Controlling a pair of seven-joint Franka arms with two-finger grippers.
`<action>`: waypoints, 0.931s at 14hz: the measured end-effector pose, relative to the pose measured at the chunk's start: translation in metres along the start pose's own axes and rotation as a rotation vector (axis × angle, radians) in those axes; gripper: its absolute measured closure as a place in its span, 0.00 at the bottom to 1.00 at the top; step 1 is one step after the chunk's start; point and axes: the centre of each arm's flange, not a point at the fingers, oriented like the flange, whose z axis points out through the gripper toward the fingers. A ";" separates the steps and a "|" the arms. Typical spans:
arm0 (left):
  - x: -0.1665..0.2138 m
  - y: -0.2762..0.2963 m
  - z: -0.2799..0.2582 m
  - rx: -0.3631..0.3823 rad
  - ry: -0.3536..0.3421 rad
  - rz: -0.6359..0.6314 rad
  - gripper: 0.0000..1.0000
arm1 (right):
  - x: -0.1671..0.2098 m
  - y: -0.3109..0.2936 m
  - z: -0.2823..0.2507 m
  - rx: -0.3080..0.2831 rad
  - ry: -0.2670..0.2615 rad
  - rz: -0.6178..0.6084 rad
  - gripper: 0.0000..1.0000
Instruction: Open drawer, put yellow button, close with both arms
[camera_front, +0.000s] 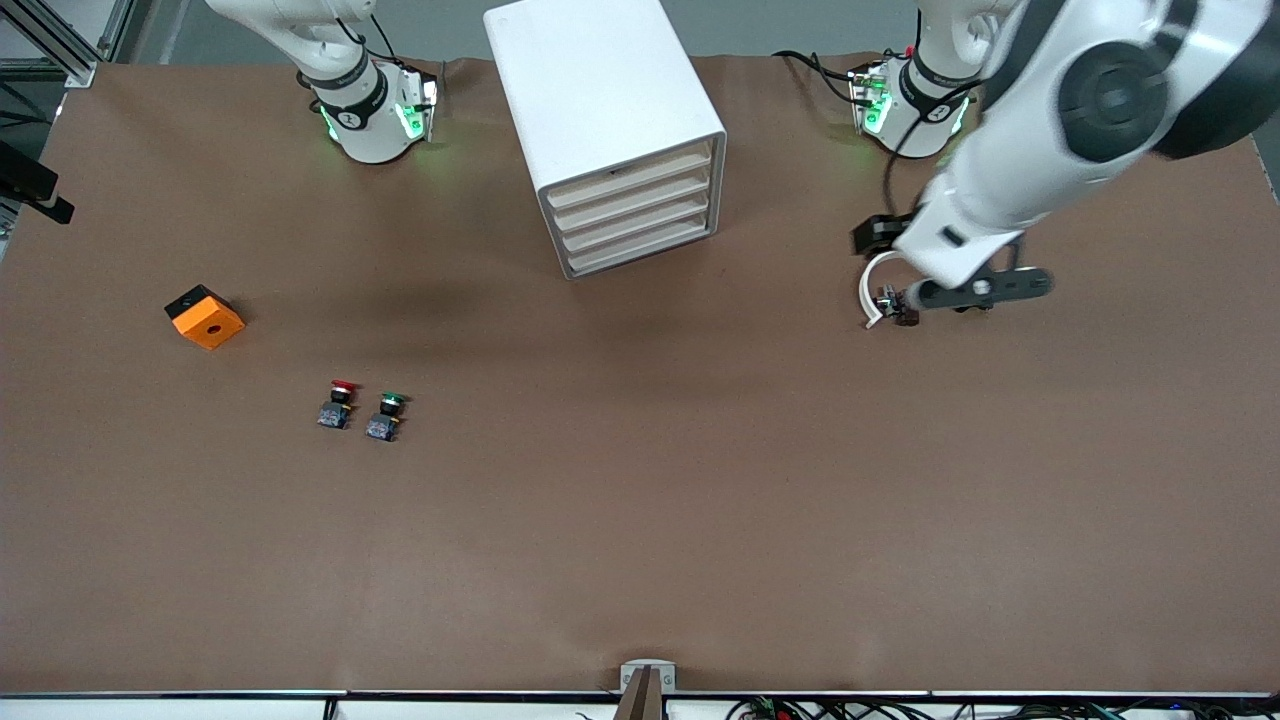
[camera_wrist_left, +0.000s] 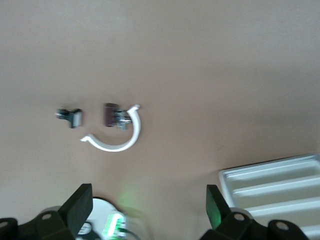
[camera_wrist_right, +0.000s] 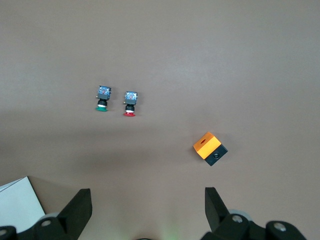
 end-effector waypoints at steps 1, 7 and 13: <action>-0.002 -0.026 -0.007 -0.005 0.008 0.020 0.00 | 0.000 0.000 0.000 0.002 -0.001 0.000 0.00; -0.021 -0.126 -0.030 -0.044 0.059 0.073 0.00 | -0.002 -0.001 -0.001 0.009 -0.002 0.000 0.00; -0.012 -0.160 -0.041 -0.068 0.163 0.071 0.00 | -0.002 -0.001 -0.001 0.012 -0.008 0.000 0.00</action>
